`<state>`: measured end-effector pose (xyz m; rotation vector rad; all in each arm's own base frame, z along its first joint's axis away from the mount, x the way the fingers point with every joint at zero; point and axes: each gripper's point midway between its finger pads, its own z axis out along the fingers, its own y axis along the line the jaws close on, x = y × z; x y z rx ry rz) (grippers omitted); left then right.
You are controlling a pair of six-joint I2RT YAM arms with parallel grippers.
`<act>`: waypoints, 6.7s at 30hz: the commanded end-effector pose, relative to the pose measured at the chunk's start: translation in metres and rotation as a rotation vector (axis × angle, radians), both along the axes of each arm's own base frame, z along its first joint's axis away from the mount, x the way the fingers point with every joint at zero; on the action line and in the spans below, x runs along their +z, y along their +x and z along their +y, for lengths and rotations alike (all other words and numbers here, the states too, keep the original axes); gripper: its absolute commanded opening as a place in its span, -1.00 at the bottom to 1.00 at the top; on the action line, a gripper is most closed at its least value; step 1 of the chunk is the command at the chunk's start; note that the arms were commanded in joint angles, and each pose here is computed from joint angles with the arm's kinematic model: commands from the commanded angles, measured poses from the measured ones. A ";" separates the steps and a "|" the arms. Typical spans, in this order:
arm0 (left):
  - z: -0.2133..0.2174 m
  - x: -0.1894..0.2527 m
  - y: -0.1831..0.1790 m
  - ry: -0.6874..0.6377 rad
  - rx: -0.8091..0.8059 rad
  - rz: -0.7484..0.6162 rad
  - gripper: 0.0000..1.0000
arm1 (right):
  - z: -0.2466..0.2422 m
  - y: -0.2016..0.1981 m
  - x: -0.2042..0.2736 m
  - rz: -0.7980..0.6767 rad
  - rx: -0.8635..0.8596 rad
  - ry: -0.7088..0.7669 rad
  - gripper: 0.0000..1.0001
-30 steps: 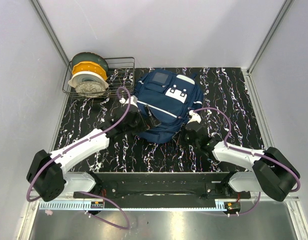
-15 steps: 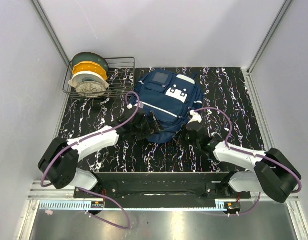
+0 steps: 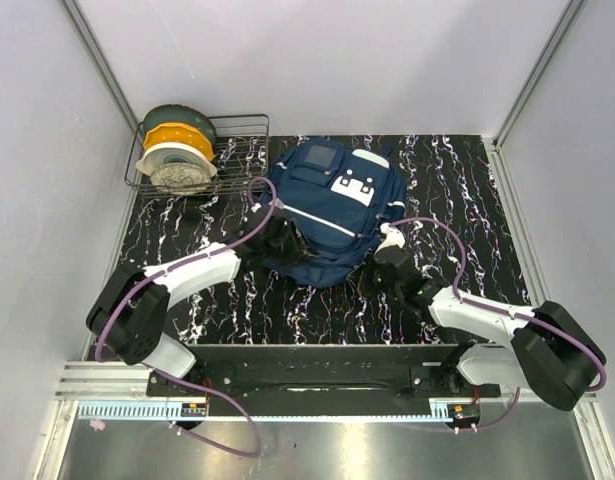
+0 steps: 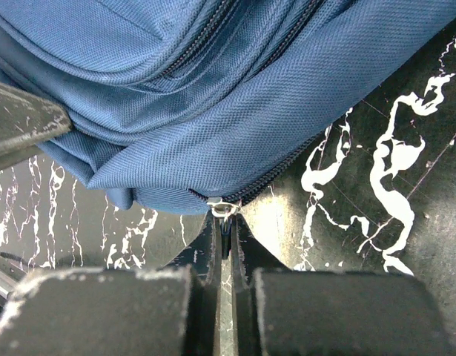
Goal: Pack the student bag
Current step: Zip the student bag at the center of the board.
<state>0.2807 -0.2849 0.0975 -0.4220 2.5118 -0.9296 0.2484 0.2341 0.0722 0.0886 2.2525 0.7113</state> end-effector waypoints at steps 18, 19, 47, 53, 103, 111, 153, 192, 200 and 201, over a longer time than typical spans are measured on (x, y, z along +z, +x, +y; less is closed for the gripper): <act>0.069 0.058 0.042 0.084 0.092 -0.284 -1.00 | -0.038 0.011 0.001 -0.059 -0.125 -0.112 -1.00; 0.071 0.060 0.041 0.075 0.081 -0.283 -1.00 | -0.041 0.012 -0.005 -0.044 -0.135 -0.127 -1.00; 0.105 0.085 0.036 0.027 0.039 -0.328 -1.00 | -0.103 0.082 -0.046 0.250 -0.410 0.022 -1.00; 0.103 0.079 0.036 0.018 0.028 -0.313 -1.00 | -0.103 0.091 -0.048 0.264 -0.392 0.058 -1.00; 0.081 0.048 0.024 0.084 -0.325 -0.252 -1.00 | -0.096 0.115 -0.006 0.250 -0.493 0.404 -1.00; 0.055 0.049 0.041 0.105 -0.368 -0.262 -1.00 | -0.111 0.064 -0.017 0.238 -0.439 0.283 -1.00; 0.004 0.118 -0.041 0.161 -0.094 -0.508 0.98 | -0.065 0.057 0.117 0.138 -0.065 0.372 0.29; -0.036 0.075 -0.035 0.210 -0.219 -0.416 0.93 | 0.000 0.105 0.057 0.307 0.048 0.470 -0.70; -0.037 0.045 -0.038 0.204 -0.178 -0.328 0.86 | 0.019 0.099 0.070 0.285 0.038 0.500 -1.00; -0.039 0.042 -0.039 0.202 -0.167 -0.316 0.79 | 0.021 0.098 0.071 0.284 0.035 0.501 -1.00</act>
